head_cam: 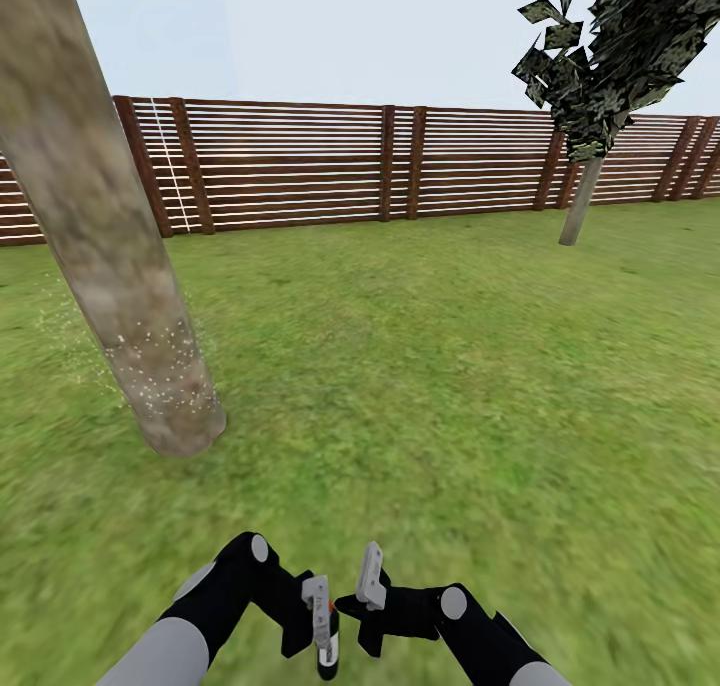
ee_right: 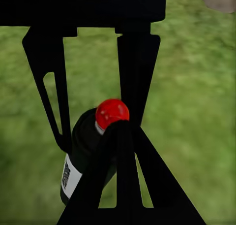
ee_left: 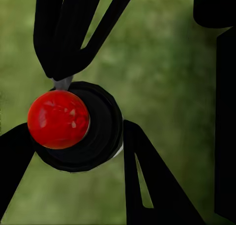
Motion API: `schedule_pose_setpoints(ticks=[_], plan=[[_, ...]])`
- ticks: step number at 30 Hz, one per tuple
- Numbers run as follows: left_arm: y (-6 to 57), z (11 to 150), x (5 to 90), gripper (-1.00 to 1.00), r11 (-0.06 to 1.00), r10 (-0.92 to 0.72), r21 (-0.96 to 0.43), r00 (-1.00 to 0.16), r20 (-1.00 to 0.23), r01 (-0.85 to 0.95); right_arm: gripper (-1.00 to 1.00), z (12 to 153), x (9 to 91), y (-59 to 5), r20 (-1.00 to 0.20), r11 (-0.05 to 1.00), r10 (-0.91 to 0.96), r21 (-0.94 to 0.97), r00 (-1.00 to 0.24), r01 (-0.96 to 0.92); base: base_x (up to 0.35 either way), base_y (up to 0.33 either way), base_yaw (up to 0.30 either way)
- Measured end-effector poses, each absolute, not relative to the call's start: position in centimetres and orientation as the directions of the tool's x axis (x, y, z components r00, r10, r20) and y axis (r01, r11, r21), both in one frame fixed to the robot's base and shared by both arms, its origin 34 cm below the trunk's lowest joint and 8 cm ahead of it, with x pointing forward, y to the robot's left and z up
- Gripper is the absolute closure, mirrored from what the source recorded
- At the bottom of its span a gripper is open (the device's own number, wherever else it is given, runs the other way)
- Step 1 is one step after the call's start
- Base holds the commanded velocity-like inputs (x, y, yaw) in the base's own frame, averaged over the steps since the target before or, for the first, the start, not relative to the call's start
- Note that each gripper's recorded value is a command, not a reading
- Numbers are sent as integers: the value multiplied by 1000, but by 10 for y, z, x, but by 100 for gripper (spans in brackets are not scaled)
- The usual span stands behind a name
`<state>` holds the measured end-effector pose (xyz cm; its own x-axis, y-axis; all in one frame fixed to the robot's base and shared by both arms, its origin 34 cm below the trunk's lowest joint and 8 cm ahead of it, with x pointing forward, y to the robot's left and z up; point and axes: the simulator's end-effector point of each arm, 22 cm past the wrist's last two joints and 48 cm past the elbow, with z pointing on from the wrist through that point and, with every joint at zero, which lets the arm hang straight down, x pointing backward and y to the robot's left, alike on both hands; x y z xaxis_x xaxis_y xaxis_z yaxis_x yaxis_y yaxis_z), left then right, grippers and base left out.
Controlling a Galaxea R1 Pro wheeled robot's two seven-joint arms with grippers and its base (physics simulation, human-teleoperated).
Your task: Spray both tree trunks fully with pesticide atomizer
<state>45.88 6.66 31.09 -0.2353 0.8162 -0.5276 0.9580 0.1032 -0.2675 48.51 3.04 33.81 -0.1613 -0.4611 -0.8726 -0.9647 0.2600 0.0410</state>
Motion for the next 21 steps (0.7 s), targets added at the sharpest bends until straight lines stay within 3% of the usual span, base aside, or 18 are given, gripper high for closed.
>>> schedule_pose_setpoints(ticks=[8,15,16,21], plan=[[85,304,461,100,124,833,-260,-243,-498,958,100,338,485,30,-873,260,-461,42,-162,-965,0,0,0],[223,284,461,100,237,892,-241,-309,-330,941,100,337,485,28,-871,262,-463,44,-165,-964,0,0,0],[239,282,459,100,247,897,-239,-315,-309,939,-100,336,485,28,-870,262,-464,44,-166,-964,0,0,0],[324,288,466,100,377,880,-192,-415,-230,906,-100,333,486,22,-867,272,-468,43,-171,-961,0,0,0]])
